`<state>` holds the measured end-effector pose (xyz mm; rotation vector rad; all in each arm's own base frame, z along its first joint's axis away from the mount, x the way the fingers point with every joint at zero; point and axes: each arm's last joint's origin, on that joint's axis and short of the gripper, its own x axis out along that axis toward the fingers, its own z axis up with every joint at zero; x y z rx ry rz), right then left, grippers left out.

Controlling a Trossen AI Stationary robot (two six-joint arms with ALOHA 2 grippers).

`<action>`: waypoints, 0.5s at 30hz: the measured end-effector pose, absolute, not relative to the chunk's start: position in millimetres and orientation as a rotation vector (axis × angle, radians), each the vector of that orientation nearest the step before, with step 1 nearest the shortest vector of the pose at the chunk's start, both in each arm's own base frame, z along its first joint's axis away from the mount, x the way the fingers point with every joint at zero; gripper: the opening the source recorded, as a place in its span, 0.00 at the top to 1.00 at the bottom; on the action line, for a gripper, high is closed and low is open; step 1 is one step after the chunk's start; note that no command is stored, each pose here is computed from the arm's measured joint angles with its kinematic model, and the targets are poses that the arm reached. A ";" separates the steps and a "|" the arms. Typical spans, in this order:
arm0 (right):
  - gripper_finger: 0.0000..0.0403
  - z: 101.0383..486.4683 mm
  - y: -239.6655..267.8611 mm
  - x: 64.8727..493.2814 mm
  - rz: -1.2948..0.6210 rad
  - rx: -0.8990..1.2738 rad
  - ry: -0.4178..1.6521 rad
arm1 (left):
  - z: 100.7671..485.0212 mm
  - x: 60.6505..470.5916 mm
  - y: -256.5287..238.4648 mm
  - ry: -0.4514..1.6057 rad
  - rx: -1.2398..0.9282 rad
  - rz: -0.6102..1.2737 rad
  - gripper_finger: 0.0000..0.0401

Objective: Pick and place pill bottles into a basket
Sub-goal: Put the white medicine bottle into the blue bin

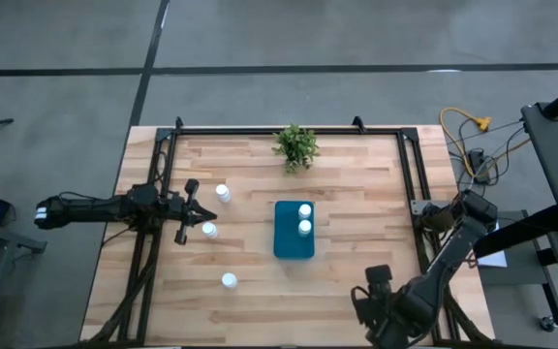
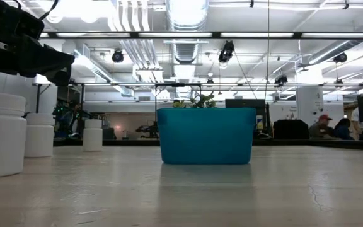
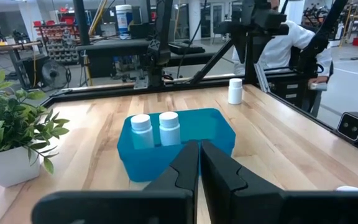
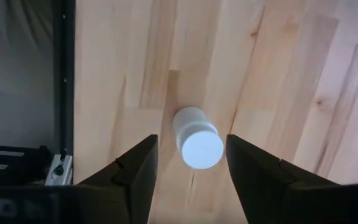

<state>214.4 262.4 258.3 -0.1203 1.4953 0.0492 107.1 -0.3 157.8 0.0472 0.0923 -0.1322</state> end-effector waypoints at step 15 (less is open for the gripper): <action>0.52 225.5 254.5 206.8 -0.032 -0.149 1.540 | 157.6 107.3 -0.3 0.095 0.047 -0.132 1.00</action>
